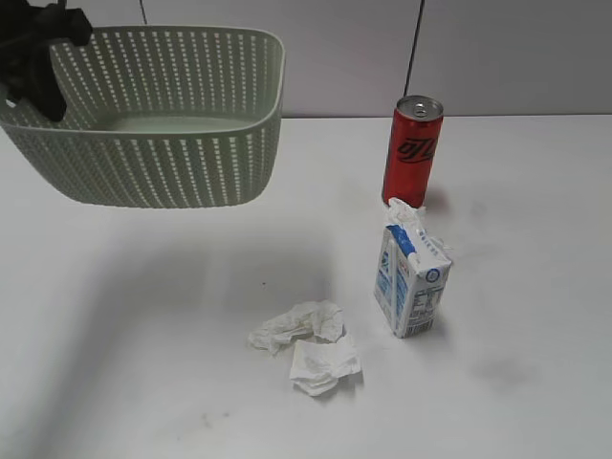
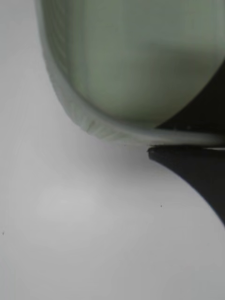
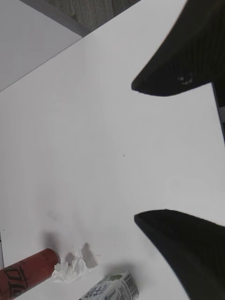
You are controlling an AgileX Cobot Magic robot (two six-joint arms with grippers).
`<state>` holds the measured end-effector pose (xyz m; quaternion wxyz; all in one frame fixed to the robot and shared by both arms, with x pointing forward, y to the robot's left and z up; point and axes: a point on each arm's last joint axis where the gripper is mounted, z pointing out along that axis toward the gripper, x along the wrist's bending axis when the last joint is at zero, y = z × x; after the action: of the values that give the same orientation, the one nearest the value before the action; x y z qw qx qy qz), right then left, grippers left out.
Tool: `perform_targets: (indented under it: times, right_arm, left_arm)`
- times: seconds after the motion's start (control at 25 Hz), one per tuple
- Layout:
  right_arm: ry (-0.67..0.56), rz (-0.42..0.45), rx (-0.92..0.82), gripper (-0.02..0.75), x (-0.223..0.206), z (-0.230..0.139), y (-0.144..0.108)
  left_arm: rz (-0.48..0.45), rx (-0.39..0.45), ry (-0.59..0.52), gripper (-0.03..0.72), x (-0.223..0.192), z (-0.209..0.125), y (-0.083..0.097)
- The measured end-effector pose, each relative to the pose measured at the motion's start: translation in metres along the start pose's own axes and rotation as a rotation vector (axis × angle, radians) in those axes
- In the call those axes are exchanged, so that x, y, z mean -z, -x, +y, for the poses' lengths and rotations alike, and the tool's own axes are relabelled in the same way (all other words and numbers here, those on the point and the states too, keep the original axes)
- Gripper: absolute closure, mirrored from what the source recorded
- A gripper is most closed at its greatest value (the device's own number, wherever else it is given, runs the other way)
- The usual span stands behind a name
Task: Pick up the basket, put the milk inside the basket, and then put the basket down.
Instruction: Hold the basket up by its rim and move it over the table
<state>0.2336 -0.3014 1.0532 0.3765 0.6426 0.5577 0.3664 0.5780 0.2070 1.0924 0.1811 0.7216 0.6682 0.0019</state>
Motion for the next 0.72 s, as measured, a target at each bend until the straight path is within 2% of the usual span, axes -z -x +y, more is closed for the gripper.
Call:
perform_targets:
  times: [0.32,0.48,0.72]
  right_arm:
    - [-0.141,0.092,-0.061,0.165,-0.011,0.036,-0.013]
    - [-0.270,0.091,-0.053,0.165,-0.032,0.058,-0.016]
    - [-0.510,0.117,-0.003,0.165,-0.088,0.084,-0.023]
  left_arm:
    - [0.017,0.018,-0.065,0.688,-0.017,-0.011,-0.006]
    - [0.033,0.014,-0.064,0.688,-0.019,-0.012,-0.008]
    - [0.045,0.008,-0.017,0.688,-0.023,-0.009,-0.010]
